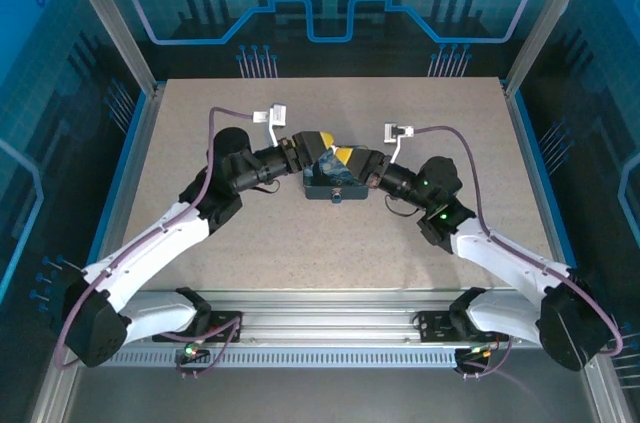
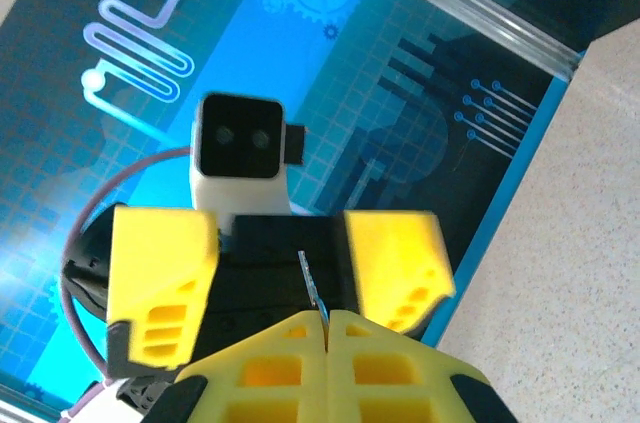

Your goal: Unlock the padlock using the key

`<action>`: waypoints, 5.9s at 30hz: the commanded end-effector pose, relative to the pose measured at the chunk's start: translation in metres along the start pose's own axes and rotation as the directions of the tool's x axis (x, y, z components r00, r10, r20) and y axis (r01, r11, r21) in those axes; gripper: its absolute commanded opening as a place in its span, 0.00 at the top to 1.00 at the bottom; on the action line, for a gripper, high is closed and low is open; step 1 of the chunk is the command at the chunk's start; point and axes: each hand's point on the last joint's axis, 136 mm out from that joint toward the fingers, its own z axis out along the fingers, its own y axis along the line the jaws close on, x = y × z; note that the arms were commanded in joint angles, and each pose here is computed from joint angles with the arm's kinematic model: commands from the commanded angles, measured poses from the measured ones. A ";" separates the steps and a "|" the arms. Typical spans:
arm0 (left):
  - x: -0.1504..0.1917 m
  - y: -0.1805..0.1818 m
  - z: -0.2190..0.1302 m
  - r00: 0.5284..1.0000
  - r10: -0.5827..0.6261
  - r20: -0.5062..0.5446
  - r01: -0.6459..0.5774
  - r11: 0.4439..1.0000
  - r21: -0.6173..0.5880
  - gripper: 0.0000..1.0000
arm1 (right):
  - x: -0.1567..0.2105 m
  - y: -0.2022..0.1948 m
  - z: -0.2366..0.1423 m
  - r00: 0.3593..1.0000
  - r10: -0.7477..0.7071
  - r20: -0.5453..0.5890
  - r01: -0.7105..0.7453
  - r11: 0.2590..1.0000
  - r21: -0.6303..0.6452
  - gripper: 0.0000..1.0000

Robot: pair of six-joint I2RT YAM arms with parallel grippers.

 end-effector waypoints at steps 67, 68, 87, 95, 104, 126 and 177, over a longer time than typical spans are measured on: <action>0.154 0.217 0.096 0.905 0.418 -0.079 -0.426 0.886 -0.185 0.10 | -0.091 -0.288 -0.010 0.968 -0.205 -0.146 0.248 0.690 0.680 1.00; 0.153 0.218 0.096 0.905 0.420 -0.072 -0.426 0.884 -0.193 0.09 | -0.090 -0.287 -0.009 0.967 -0.206 -0.148 0.251 0.689 0.680 1.00; 0.142 0.230 0.103 0.888 0.448 -0.103 -0.456 0.828 -0.327 0.07 | -0.081 -0.281 -0.008 0.959 -0.223 -0.174 0.281 0.689 0.668 1.00; 0.136 0.215 0.101 0.927 0.367 -0.074 -0.375 0.908 -0.189 0.29 | -0.082 -0.275 -0.009 0.956 -0.234 -0.179 0.293 0.691 0.661 1.00; 0.137 0.220 0.105 0.948 0.307 -0.081 -0.316 0.934 -0.167 0.33 | -0.081 -0.272 -0.011 0.955 -0.236 -0.180 0.295 0.692 0.659 1.00; 0.158 0.245 0.129 0.960 0.220 -0.171 -0.256 0.939 -0.230 0.29 | -0.078 -0.267 -0.011 0.954 -0.240 -0.181 0.299 0.700 0.649 1.00; 0.137 0.268 0.161 0.953 0.277 -0.125 -0.304 0.873 -0.383 0.37 | -0.073 -0.260 -0.014 0.954 -0.244 -0.175 0.299 0.715 0.632 1.00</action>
